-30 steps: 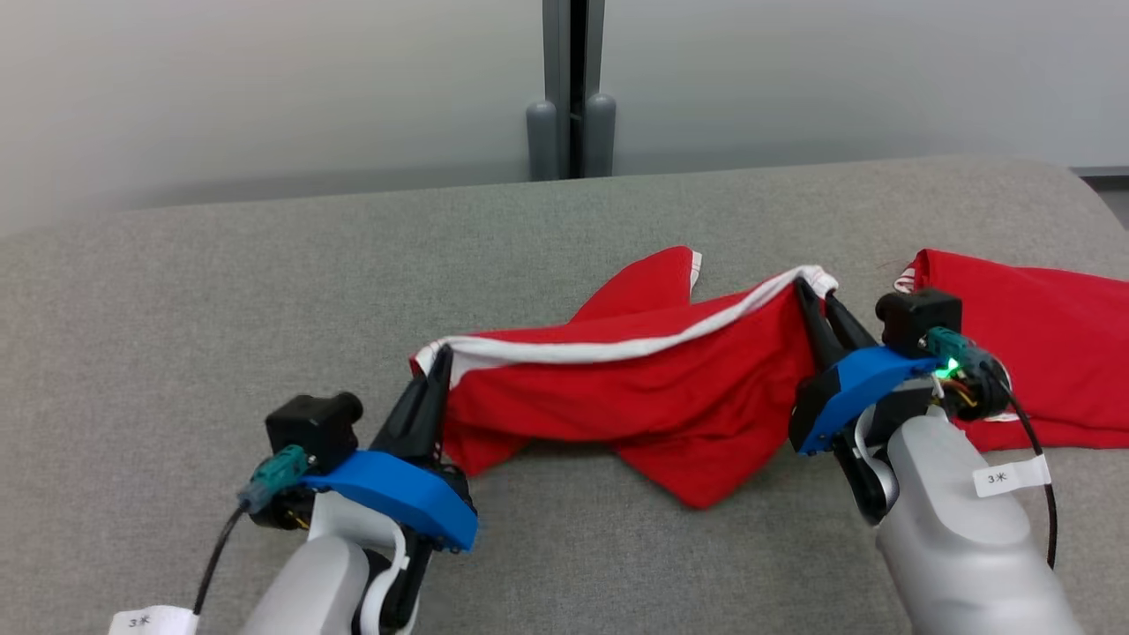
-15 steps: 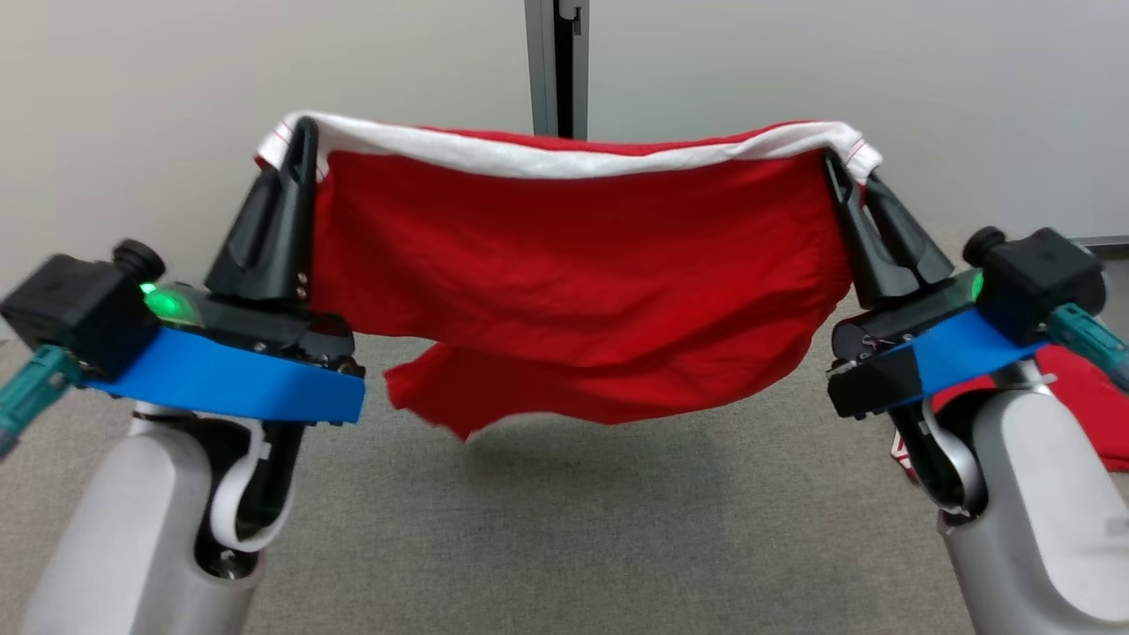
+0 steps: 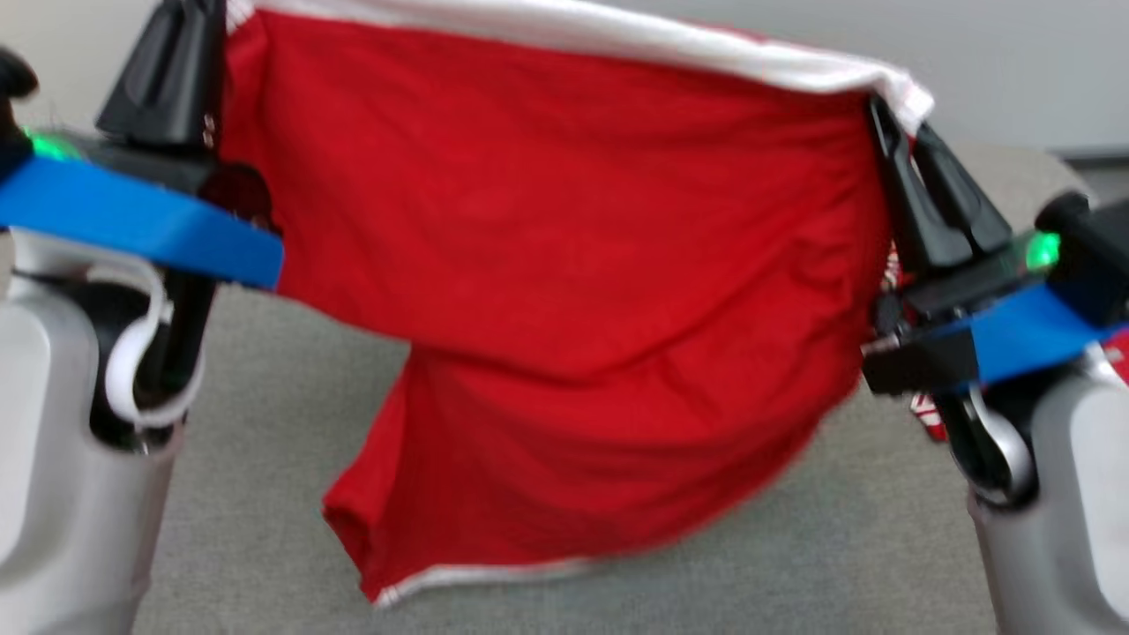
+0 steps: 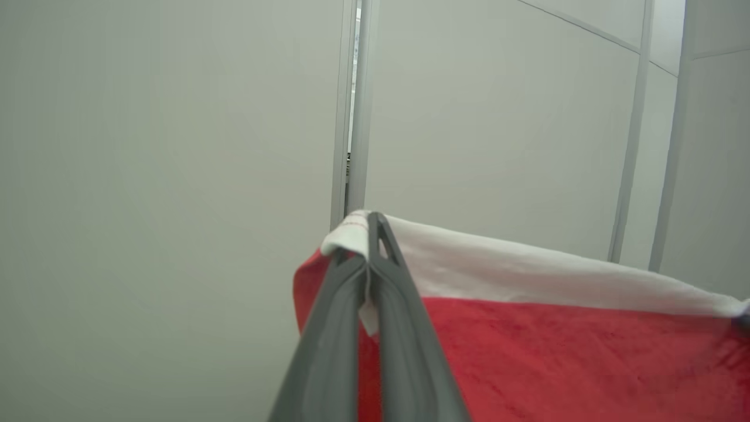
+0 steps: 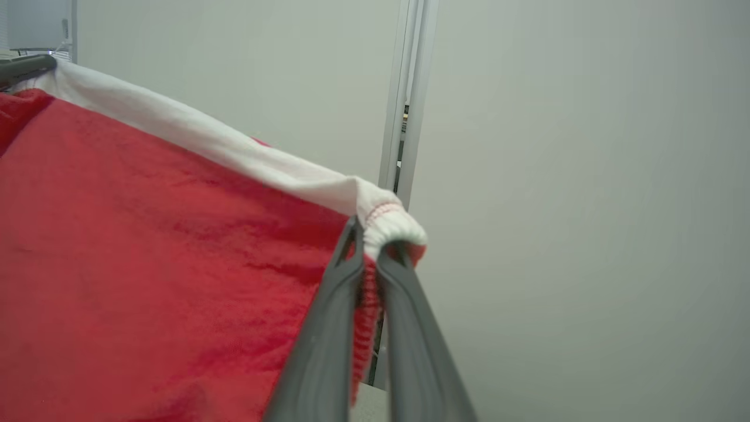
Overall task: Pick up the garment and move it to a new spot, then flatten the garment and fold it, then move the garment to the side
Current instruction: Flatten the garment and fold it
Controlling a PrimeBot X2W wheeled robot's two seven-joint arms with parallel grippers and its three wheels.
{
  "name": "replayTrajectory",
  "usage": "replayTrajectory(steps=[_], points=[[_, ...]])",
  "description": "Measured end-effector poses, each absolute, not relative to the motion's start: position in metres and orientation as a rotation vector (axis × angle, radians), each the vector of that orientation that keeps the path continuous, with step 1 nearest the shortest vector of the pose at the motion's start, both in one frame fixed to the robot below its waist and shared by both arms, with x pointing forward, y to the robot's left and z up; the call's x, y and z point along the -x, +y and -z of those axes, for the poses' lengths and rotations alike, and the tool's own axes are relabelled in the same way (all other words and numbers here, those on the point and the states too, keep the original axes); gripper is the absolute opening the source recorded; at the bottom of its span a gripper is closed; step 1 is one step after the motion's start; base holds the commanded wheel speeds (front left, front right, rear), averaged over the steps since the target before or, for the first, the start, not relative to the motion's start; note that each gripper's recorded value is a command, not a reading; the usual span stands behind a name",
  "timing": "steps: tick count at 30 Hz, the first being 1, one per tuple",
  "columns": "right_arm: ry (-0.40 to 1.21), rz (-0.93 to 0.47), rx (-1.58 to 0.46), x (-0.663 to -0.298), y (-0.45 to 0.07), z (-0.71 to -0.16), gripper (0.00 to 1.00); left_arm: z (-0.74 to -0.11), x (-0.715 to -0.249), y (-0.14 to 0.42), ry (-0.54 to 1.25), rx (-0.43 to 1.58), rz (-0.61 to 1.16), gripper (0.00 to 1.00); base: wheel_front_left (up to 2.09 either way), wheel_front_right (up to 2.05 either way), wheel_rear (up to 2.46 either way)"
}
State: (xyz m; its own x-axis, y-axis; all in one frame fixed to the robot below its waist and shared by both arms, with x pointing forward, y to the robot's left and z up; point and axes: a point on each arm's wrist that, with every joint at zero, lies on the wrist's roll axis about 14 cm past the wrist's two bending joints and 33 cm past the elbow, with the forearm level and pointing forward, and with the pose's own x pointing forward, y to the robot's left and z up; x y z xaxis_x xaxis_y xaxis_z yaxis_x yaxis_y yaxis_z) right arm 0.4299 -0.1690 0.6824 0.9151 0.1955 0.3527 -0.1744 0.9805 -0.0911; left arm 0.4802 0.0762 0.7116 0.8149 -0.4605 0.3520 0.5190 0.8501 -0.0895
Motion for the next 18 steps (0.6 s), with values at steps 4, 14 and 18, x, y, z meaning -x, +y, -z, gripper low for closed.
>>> replayTrajectory(steps=[4,14,18], points=[[-0.356,-0.211,0.046,-0.479,-0.158,-0.671,0.0,-0.694,-0.527,0.08,-0.3,0.163,0.498,0.0,0.0,0.0,0.0],[-0.336,-0.212,0.083,-0.592,-0.14,-0.64,0.0,-0.678,-0.61,0.086,-0.386,0.177,0.461,0.0,0.0,0.0,0.0],[-0.174,-0.219,0.074,-0.608,-0.136,-0.563,0.0,-0.6,-0.621,0.086,-0.235,0.201,0.441,0.0,0.0,0.0,0.0]])
